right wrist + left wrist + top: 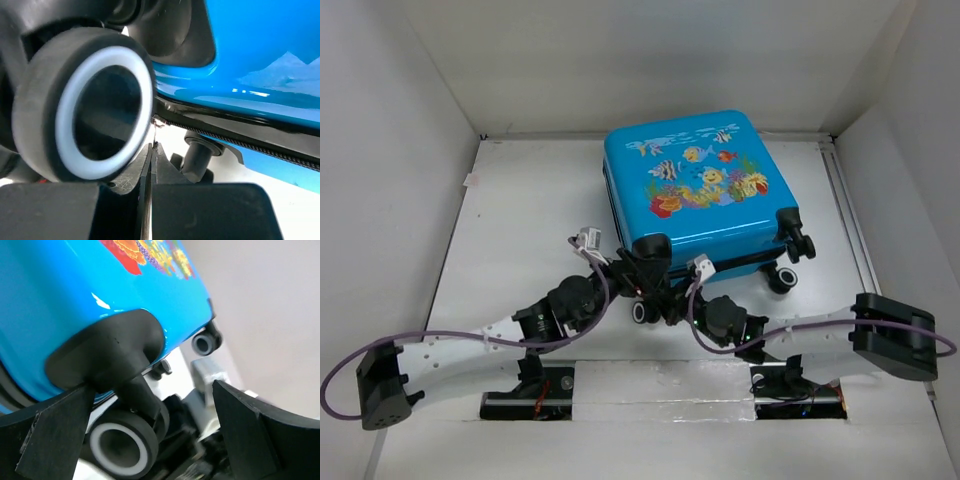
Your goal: Pack the luggage
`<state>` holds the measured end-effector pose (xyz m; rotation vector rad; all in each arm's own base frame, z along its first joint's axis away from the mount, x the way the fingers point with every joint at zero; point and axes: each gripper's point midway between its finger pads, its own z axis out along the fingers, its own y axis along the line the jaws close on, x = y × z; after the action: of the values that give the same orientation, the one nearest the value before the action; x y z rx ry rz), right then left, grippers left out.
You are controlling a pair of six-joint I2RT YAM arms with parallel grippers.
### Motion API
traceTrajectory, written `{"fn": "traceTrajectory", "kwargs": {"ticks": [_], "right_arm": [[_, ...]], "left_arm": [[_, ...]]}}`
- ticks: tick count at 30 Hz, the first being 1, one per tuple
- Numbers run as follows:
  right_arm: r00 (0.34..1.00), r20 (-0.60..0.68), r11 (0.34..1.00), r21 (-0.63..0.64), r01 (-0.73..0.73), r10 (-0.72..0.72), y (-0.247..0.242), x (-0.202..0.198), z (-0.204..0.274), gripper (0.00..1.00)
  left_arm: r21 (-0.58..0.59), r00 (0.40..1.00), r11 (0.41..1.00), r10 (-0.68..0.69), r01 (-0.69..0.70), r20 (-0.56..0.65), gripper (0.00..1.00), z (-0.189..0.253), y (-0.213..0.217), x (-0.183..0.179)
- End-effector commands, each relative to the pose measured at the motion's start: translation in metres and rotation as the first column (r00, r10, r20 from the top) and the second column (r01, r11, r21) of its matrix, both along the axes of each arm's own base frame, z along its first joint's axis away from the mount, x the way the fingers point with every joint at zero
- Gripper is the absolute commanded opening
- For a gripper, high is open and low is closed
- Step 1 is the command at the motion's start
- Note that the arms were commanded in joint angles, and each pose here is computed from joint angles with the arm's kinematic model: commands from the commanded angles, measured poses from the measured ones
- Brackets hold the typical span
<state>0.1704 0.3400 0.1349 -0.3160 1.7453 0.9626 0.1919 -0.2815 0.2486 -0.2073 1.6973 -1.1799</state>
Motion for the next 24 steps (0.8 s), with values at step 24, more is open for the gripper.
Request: {"fn": "traceTrajectory", "kwargs": {"ticks": [24], "right_arm": [[0.949, -0.118, 0.956, -0.005, -0.294, 0.291, -0.001, -0.074, 0.007, 0.0]], "left_arm": [[-0.091, 0.988, 0.996, 0.006, -0.021, -0.157, 1.0, 0.017, 0.098, 0.376]]}}
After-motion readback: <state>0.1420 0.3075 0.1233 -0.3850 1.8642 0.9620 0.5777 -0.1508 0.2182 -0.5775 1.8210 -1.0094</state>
